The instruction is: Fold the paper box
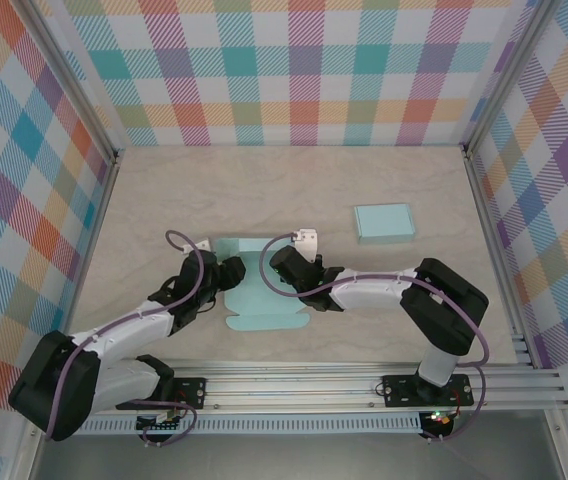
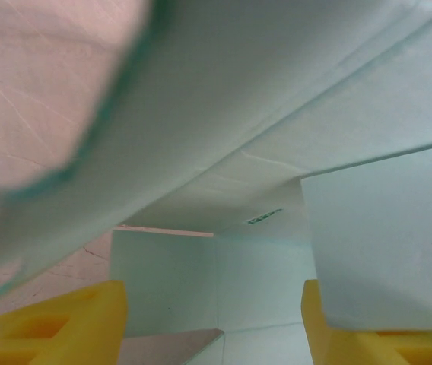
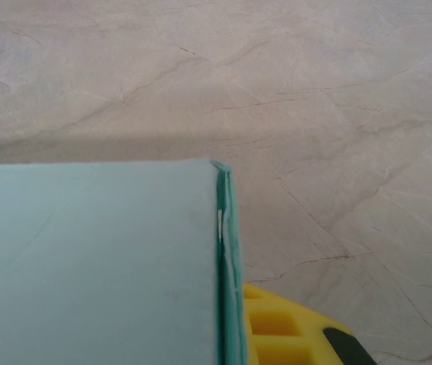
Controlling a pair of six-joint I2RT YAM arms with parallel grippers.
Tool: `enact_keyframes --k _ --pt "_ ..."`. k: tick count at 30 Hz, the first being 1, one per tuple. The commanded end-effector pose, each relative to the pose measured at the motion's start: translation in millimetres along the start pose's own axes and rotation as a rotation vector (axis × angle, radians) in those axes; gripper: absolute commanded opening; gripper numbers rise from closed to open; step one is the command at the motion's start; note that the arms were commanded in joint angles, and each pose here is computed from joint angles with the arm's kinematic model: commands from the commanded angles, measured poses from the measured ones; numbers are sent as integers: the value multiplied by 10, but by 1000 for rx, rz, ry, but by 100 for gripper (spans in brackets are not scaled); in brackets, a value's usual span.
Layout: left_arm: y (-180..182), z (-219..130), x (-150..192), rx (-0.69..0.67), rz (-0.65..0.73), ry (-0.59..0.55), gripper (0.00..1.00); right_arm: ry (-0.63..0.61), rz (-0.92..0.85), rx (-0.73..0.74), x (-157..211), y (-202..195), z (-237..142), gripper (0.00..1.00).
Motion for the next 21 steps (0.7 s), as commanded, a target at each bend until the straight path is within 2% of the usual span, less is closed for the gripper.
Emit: enact_keyframes --k 1,5,13,21 --pt "-133 13 -69 48 -4 -23 60 -38 43 -30 -116 113 -10 0" --pt "-46 -22 -60 -4 -43 -30 63 -35 41 -28 -109 108 -10 0" --pt "181 -150 -29 -83 -74 -75 84 -37 50 -31 -99 116 -4 0" --pt "118 -3 40 -37 -82 -17 84 -40 51 -45 -112 160 -3 0"
Point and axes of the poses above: each hand's point on the last joint's axis, 136 mm out from that joint toward the fingers, its own z axis out along the fingers, its own y axis along the line the jaws close on, x = y × z, the point moved 7 cm from there along -z, back along the fingers, and after that the axes turned 15 degrees about -z, right-handed, at the moved point
